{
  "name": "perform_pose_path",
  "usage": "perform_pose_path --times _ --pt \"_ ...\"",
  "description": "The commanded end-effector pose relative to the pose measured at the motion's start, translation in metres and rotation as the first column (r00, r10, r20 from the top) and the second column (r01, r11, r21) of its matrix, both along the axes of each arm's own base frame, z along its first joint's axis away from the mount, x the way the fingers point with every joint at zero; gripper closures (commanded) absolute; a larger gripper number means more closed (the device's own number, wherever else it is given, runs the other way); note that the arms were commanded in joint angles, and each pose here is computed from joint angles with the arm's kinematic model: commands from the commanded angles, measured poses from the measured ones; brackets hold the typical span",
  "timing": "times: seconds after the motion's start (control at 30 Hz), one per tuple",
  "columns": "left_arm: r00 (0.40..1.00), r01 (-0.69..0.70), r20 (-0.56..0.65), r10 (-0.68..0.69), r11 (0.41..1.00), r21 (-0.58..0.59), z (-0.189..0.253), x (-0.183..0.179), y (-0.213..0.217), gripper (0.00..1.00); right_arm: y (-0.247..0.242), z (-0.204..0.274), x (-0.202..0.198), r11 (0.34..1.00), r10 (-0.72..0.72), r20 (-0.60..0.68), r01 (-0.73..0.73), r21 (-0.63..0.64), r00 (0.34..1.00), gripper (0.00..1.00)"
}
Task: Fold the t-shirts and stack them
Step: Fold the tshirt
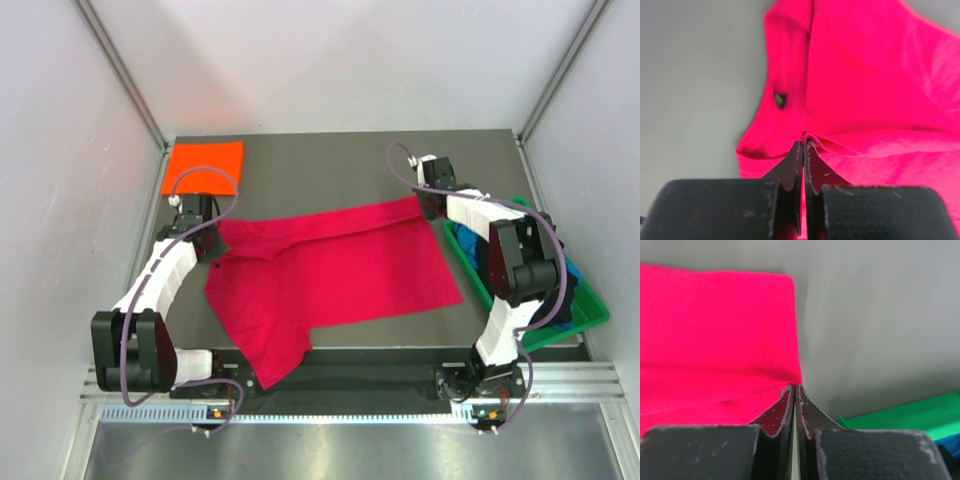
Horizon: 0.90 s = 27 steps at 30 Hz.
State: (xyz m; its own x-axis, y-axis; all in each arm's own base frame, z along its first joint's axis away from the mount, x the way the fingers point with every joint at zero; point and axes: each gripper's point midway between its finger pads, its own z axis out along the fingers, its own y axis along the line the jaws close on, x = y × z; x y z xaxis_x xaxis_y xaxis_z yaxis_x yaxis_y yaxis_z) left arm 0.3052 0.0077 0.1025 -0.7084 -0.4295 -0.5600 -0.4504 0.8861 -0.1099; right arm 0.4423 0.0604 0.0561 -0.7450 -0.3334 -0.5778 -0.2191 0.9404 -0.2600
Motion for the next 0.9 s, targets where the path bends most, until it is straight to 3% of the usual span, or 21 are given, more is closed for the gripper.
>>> perform_pose_path --times 0.0,0.13,0.27,0.37,0.63,0.87 --pt "0.999 -0.016 -0.041 0.015 1.000 -0.027 -0.016 -0.014 -0.003 1.00 -0.001 0.018 0.000 1.000 -0.006 0.042 0.006 0.009 0.999 1.00" --pt "0.995 -0.010 -0.100 0.005 0.999 -0.052 -0.029 -0.023 -0.008 1.00 -0.002 0.017 0.000 1.000 -0.015 0.025 0.015 0.004 1.000 0.95" --pt "0.996 -0.003 -0.089 -0.002 0.998 -0.055 -0.032 -0.027 -0.008 1.00 0.007 0.028 0.003 0.999 -0.001 0.028 -0.001 0.051 1.000 0.81" --pt "0.996 -0.001 -0.092 -0.004 0.999 -0.050 -0.033 -0.029 -0.007 1.00 0.009 0.036 0.001 0.998 -0.012 0.026 0.010 0.068 1.000 0.77" --pt "0.996 0.000 -0.089 -0.003 1.000 -0.029 -0.030 -0.028 -0.004 1.00 0.023 0.050 0.001 0.987 -0.021 0.032 0.016 0.161 0.999 0.76" --pt "0.993 0.009 -0.113 -0.016 0.998 -0.058 -0.039 -0.031 -0.009 1.00 0.025 0.019 0.000 0.983 -0.052 -0.007 0.052 0.179 0.999 0.82"
